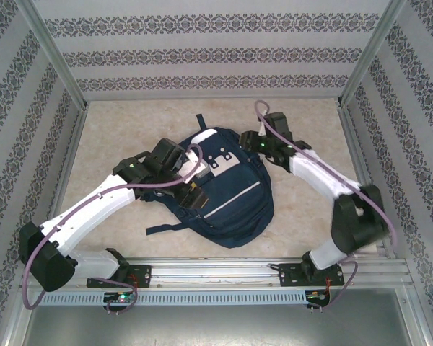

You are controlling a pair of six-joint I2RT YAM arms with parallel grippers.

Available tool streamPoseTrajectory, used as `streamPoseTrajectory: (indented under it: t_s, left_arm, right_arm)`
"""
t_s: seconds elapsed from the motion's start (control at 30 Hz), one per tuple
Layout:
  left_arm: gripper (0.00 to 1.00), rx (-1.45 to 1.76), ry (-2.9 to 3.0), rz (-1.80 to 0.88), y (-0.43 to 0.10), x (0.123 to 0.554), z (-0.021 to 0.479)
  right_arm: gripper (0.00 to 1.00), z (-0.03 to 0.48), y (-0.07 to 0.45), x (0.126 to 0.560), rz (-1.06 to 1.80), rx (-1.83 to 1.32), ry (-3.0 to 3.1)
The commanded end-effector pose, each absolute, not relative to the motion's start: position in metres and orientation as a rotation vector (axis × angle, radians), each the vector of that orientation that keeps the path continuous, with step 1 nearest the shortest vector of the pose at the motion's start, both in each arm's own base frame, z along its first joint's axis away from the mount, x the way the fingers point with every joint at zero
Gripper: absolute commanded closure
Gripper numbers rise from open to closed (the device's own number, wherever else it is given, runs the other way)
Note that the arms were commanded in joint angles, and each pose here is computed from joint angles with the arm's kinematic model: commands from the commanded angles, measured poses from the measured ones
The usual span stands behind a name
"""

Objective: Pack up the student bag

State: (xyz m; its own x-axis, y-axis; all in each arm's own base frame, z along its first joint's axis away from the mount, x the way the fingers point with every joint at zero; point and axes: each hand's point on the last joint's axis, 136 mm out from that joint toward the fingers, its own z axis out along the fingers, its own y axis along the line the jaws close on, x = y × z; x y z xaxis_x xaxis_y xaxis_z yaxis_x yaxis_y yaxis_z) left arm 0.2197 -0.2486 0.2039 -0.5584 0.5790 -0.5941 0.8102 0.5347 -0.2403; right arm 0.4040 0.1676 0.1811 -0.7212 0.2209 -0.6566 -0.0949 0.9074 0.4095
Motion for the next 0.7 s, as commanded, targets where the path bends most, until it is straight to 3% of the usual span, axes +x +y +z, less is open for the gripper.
streamPoseTrajectory:
  t_s: [0.0,0.13,0.3,0.43,0.67]
  left_arm:
    - [0.28,1.337,2.144,-0.466,-0.252,0.265,0.182]
    - [0.30,1.154,2.272,-0.748,-0.287,0.313,0.176]
    - [0.32,0.952,2.567,-0.778,-0.288,0.339,0.119]
    - [0.33,0.533,2.648,-0.867,-0.250,0.357,0.096]
    - [0.33,0.372,2.686,-0.886,-0.220,0.312,0.078]
  right_arm:
    - [0.52,0.150,0.128,0.345,0.396,0.246,2.482]
    - [0.61,0.137,0.141,0.294,0.623,0.354,2.556]
    - [0.69,0.104,0.149,0.272,0.698,0.431,2.612]
    - [0.74,0.090,0.158,0.294,0.697,0.421,2.591]
    - [0.85,0.083,0.171,0.361,0.619,0.272,2.478]
